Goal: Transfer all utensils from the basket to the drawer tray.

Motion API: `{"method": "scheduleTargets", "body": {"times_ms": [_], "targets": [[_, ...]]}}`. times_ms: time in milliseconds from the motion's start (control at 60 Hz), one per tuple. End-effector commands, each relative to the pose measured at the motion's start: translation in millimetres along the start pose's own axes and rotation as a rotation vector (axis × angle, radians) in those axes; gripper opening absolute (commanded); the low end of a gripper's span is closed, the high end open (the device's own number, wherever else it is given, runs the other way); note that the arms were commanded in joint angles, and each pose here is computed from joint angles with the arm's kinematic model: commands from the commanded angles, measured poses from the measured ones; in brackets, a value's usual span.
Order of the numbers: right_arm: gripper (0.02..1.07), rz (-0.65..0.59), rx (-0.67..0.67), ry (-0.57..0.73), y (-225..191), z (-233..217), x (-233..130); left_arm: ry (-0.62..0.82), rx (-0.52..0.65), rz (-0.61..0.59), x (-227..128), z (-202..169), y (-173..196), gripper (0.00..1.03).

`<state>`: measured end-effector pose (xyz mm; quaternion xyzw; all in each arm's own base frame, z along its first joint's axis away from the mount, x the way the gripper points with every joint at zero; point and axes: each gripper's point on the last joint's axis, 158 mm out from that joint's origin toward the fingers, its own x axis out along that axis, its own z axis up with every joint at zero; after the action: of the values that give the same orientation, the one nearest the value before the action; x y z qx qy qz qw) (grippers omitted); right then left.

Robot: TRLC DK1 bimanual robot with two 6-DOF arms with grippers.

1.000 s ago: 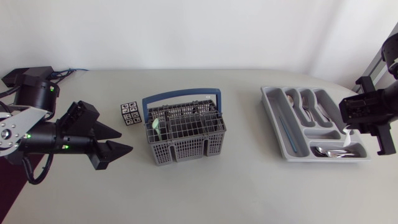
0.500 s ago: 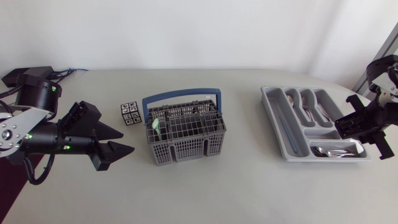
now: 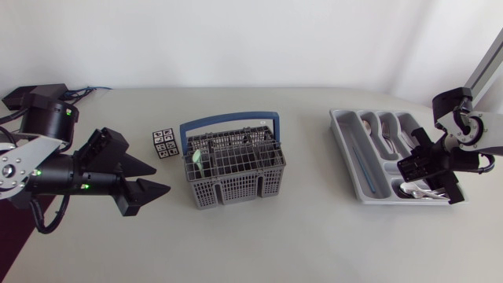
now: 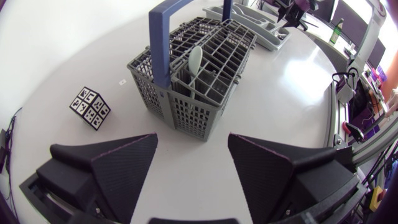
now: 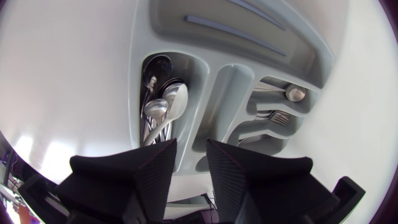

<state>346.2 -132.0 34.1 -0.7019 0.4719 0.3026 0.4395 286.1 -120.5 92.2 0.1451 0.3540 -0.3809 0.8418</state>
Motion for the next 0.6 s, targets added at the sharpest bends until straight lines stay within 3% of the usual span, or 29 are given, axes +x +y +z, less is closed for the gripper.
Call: {"method": "scheduleTargets", "body": {"times_ms": [0,250,383,583], "targets": [[0.69,-0.095,0.061,-0.006,-28,-5,-19,-0.010,-0.010,0.005,-3,0,-3,0.80],[0.88,-0.276,0.239,-0.111,-68,10,-77,-0.025,-0.013,-0.020,-2,13,-21,0.80],[0.88,-0.327,0.315,-0.204,-71,47,-101,-0.039,-0.003,0.000,3,26,-27,0.80],[0.88,-0.325,0.415,-0.340,-70,107,-127,-0.052,0.025,0.140,10,57,-22,0.77]]}}
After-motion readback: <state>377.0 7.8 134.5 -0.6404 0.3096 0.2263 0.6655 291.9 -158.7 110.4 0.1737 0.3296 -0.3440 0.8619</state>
